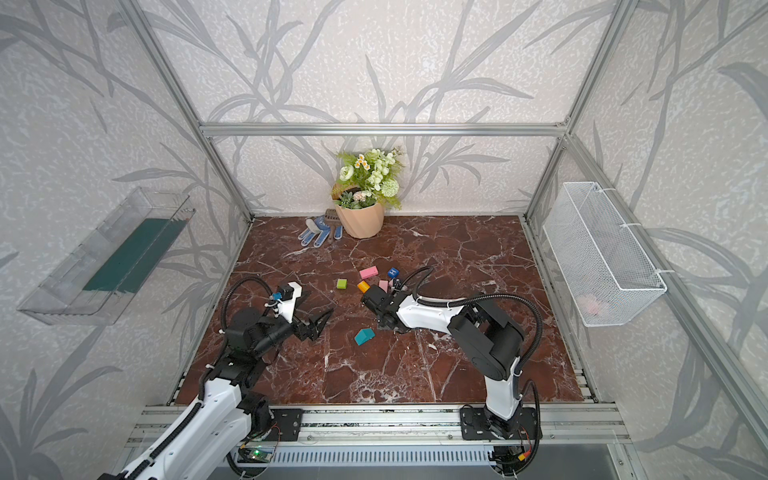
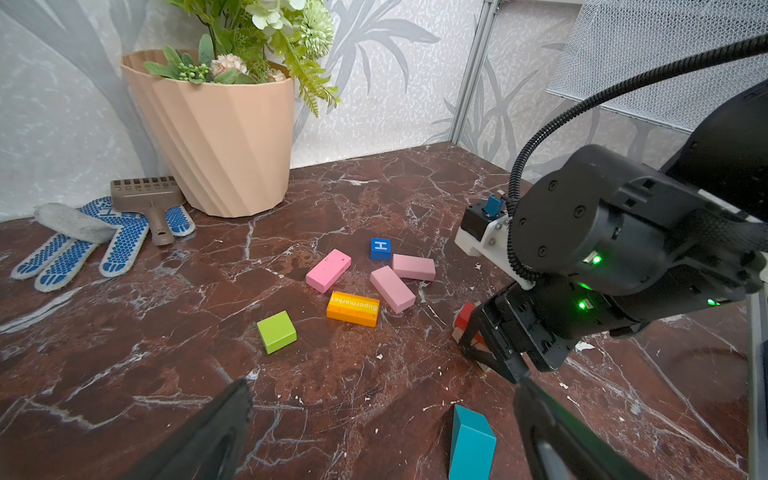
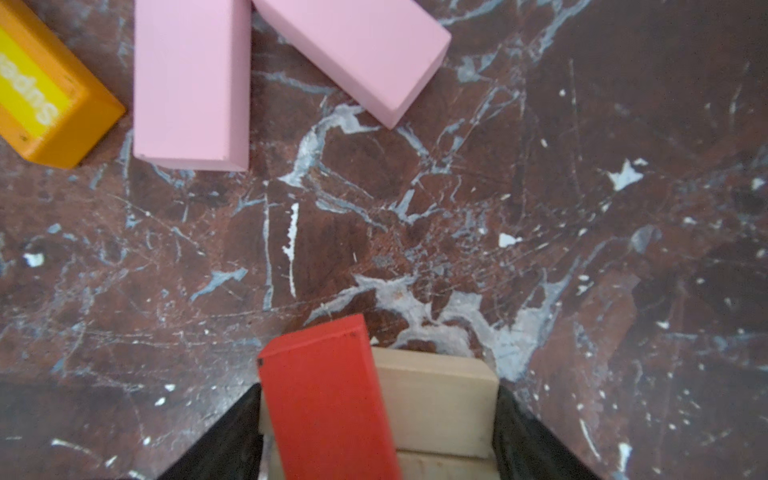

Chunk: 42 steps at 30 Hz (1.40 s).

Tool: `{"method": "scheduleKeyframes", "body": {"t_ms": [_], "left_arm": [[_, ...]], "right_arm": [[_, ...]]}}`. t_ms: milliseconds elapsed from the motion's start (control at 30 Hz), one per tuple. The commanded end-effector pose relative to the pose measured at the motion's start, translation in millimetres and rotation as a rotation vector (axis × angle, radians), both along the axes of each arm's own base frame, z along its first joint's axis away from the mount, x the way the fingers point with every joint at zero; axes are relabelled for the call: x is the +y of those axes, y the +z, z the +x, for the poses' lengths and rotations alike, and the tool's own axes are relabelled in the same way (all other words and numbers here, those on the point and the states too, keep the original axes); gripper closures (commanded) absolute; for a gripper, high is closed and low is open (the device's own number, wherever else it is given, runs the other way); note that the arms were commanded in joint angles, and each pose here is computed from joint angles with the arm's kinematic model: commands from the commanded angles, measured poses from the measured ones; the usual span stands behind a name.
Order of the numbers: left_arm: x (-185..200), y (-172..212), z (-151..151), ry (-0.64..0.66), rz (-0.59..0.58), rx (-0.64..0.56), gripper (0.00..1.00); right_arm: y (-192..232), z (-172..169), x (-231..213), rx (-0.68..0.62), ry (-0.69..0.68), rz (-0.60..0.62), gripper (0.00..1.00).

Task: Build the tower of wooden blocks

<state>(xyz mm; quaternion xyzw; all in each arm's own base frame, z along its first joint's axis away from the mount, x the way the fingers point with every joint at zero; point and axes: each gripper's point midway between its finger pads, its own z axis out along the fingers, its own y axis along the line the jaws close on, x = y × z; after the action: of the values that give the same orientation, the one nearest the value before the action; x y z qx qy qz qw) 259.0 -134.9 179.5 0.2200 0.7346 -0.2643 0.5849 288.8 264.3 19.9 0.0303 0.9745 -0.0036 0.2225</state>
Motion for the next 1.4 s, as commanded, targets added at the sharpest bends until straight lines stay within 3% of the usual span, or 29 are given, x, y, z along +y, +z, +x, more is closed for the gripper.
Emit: {"method": "scheduleKeyframes", "body": {"t_ms": [0,667,933,1367], "left_arm": [[0,5,0,0.004,-0.001,-0.036,0.01],[1,6,0,0.01,-0.005,-0.04,0.01],[1,6,0,0.006,-0.005,-0.04,0.01],[1,6,0,0.006,-0.006,-0.042,0.01]], "right_arm": [[1,-1,-2,0.003,-0.005,-0.025,0.19],[11,-22,-2,-0.031,0.035,0.04,0.0],[-3,-25,5,-0.01,0.039,0.039,0.01],[-4,-19,4,-0.031,0.046,0.017,0.12]]}}
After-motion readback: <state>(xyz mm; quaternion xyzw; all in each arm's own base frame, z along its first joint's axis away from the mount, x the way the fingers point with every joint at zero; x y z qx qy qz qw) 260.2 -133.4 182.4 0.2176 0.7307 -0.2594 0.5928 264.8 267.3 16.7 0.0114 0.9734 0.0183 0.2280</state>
